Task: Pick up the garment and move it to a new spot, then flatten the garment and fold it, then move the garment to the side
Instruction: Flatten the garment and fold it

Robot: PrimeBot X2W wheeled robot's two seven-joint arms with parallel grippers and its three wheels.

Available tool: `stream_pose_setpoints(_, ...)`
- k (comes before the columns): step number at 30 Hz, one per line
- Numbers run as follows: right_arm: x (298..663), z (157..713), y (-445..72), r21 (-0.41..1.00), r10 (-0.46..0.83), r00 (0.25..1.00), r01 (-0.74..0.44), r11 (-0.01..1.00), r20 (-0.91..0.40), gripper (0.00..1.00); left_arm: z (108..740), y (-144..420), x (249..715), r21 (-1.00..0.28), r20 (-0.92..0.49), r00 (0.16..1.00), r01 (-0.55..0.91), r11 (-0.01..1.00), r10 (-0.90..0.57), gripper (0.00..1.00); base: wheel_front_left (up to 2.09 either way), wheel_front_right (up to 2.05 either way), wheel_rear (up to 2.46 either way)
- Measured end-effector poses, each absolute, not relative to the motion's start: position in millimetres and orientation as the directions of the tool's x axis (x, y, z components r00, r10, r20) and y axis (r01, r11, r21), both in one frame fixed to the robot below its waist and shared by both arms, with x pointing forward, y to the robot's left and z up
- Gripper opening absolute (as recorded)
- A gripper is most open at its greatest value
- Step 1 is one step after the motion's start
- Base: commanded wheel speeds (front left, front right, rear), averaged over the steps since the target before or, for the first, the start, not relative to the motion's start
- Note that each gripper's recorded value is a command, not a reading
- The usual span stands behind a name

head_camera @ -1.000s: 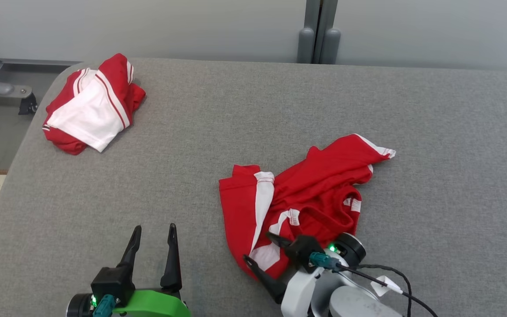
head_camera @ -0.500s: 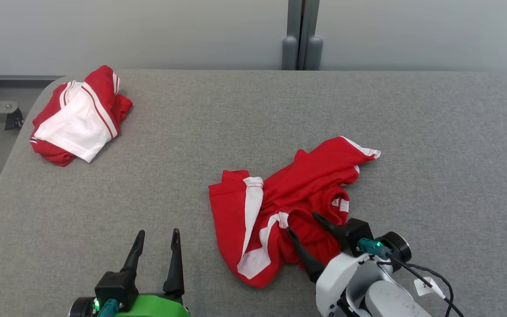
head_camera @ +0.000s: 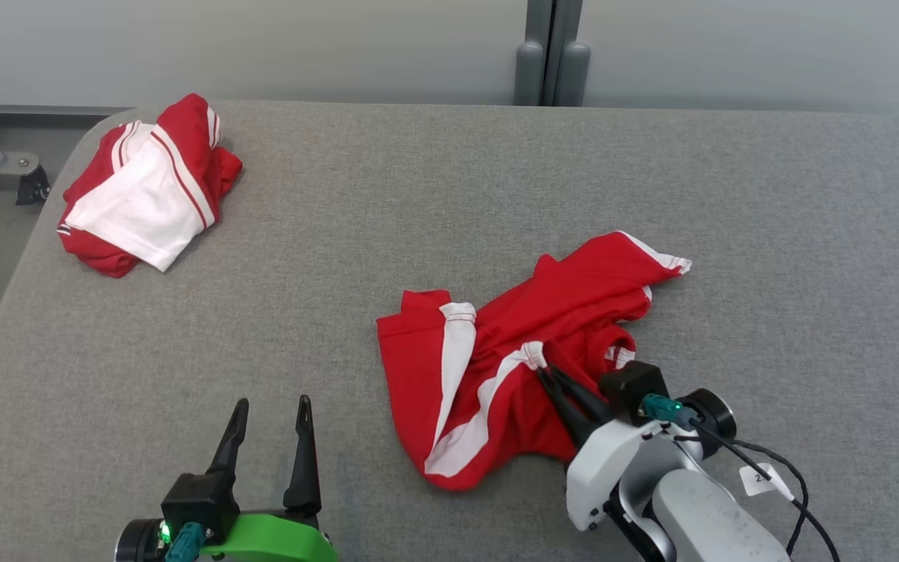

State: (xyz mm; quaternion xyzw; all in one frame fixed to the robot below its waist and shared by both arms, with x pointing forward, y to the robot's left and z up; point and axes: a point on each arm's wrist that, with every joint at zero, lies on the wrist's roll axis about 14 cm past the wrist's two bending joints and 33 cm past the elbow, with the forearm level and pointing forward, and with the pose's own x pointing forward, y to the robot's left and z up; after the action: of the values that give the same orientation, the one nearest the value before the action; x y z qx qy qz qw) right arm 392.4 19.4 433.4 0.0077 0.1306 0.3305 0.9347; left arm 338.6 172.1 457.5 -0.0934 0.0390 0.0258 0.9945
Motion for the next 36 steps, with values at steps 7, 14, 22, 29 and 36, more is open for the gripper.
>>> stream_pose_setpoints(7, 423.3, 455.5, -43.9, 0.085, 0.443, 0.887, -0.435, 0.896, -0.132, 0.0, 459.1, 161.2, 345.0, -0.187, -0.076, 0.997, -0.024, 0.982, 0.01, 1.0, 0.0, 0.0, 0.0)
stream_pose_setpoints(14, 413.2, 437.8, -123.9, 0.058, 0.231, 0.959, -0.225, 0.973, -0.165, 0.0, 459.0, 150.9, 350.8, -0.19, -0.075, 0.997, 0.009, 0.982, -0.024, 1.0, 0.0, 0.0, 0.0)
stream_pose_setpoints(22, 392.2, 405.1, -152.2, 0.063, 0.148, 0.955, -0.136, 0.989, -0.258, 0.06, 457.4, 147.7, 356.7, -0.189, -0.078, 0.996, 0.022, 0.982, -0.038, 1.0, 0.0, 0.0, 0.0)
stream_pose_setpoints(29, 389.8, 406.6, -158.3, 0.07, 0.126, 0.961, -0.112, 0.991, -0.245, 1.0, 457.6, 142.0, 359.6, -0.189, -0.076, 0.995, 0.042, 0.981, -0.057, 1.0, 0.0, 0.0, 0.0)
stream_pose_setpoints(36, 393.5, 431.2, -172.3, 0.072, 0.082, 0.984, -0.071, 0.995, -0.16, 1.0, 470.2, 136.1, 366.0, -0.183, -0.035, 0.996, 0.071, 0.98, -0.079, 1.0, 0.0, 0.0, 0.0)
